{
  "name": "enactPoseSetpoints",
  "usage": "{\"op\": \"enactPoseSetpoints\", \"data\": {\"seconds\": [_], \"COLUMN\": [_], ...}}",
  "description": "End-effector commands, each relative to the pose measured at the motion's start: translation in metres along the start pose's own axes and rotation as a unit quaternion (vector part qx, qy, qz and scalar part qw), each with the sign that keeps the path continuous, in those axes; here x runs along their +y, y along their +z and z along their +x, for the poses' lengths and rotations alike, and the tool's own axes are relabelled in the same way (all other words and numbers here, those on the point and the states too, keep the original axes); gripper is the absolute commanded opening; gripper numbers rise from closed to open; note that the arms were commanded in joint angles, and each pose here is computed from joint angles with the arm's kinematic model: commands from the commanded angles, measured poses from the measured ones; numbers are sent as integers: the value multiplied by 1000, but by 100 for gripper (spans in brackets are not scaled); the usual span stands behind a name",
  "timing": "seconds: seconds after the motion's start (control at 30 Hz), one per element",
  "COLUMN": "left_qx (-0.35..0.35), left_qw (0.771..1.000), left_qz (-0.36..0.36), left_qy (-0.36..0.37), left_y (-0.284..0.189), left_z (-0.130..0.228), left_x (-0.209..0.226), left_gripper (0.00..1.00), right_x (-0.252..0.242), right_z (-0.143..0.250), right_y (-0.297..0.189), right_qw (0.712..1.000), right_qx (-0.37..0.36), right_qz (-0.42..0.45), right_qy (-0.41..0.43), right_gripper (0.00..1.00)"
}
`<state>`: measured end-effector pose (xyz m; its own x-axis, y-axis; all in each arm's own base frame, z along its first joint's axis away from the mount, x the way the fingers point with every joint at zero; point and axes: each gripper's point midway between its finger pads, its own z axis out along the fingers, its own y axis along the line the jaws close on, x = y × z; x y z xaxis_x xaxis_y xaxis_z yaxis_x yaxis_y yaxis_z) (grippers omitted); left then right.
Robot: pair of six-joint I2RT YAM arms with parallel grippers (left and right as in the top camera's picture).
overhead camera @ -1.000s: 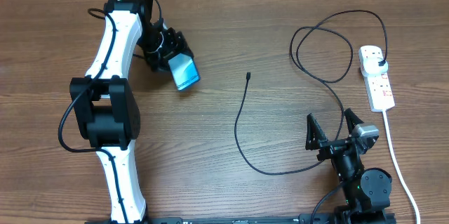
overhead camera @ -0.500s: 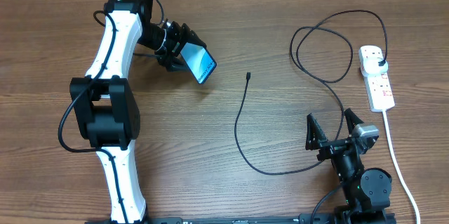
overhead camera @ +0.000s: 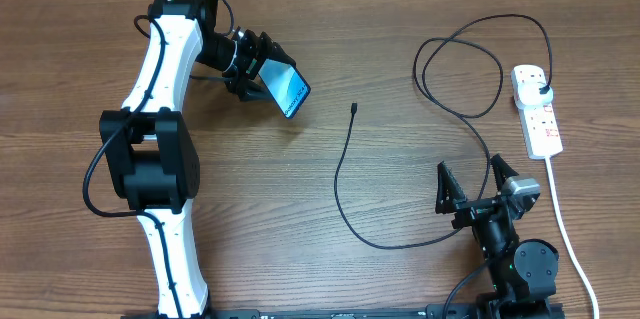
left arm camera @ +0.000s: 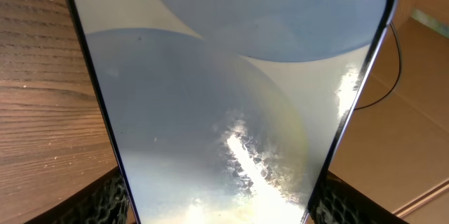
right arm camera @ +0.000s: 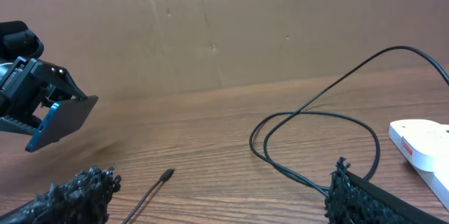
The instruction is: Plug charger to phone and switch on socket
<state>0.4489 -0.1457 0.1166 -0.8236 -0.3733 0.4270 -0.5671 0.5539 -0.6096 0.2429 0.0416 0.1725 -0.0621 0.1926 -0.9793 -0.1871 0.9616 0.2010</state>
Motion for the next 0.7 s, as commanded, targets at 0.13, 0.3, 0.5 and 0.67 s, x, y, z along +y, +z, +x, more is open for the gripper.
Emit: {"op": "enactPoseSetpoints", "data": {"seconds": [0.13,0.3,0.5,0.67], "left_qx": [39,55,74,104], "left_qw": [998,996,990,981], "left_qz": [47,56,67,90], "left_qy": [-5,-46,-104,-136], "left_y": [-5,-7,-8,-10], "left_z": [18,24,29,38], "left_x": [-23,-25,-30,-40], "left_gripper": [48,47,44,38], "right_x": [-1,-1,-1,-1], "right_z": [2,2,2,2], "right_y": [0,0,0,0], "right_qw": [1000,1000,1000,1000], "right_qx": [-3,-3,-3,-3], "right_qz": [2,2,2,2], "right_qy": [-1,-1,-1,-1], "right_gripper": [100,100,100,100]}}
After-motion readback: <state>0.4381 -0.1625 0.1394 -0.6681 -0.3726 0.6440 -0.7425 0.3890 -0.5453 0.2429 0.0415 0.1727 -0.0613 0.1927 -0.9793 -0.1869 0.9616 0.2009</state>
